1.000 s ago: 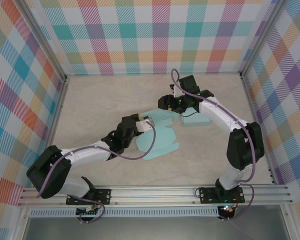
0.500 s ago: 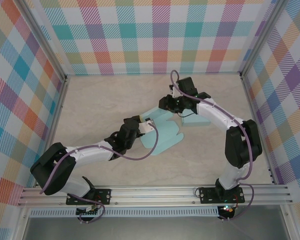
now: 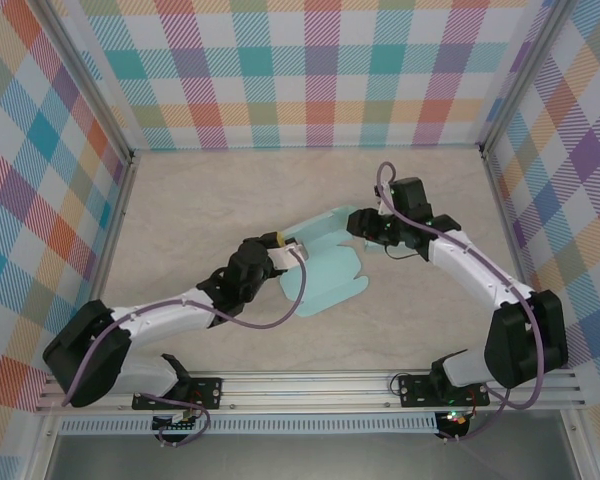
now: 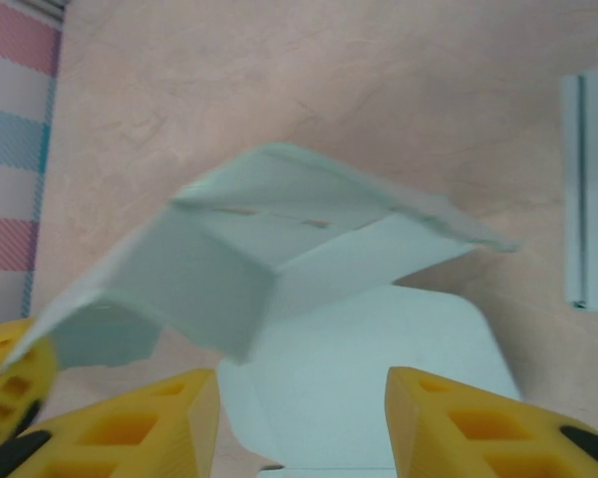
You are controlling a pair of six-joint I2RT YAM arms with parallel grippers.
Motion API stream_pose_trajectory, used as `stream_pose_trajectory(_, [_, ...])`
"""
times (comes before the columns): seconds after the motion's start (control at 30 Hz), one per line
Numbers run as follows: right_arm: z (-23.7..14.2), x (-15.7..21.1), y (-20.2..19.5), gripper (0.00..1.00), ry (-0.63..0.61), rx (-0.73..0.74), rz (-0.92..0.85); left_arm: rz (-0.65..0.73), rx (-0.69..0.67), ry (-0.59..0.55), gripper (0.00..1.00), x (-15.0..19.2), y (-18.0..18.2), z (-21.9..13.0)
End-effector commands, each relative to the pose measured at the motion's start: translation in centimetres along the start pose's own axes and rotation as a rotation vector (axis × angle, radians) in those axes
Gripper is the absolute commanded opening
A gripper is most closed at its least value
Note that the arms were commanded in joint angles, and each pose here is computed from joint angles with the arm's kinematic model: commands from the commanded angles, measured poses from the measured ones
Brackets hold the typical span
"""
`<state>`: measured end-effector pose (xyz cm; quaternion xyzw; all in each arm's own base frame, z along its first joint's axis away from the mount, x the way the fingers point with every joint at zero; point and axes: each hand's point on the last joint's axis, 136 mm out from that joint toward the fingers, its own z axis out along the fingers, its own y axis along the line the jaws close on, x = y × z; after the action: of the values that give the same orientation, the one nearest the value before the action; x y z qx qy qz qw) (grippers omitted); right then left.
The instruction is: Fold the paper box
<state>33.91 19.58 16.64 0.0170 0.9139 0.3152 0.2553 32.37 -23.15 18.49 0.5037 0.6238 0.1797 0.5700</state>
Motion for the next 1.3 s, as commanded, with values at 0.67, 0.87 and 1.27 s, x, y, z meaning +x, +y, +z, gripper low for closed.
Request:
stream_pose_trajectory(0.67, [5.4,-0.8,-1.2,0.65,-0.090,-0.096,-0.175,-0.156,0.061,-0.110,0.00,-0.7,1.3,-2.0])
stream_pose_trajectory(0.87, [5.8,-0.8,-1.7,0.75,-0.090,-0.080,-0.174,-0.163,0.054,-0.104,0.00,-0.6,1.6,-2.0])
stream_pose_trajectory(1.27, [5.0,-0.6,0.2,0.51,-0.094,-0.180,-0.153,-0.168,0.053,-0.041,0.00,0.0,1.7,-0.8])
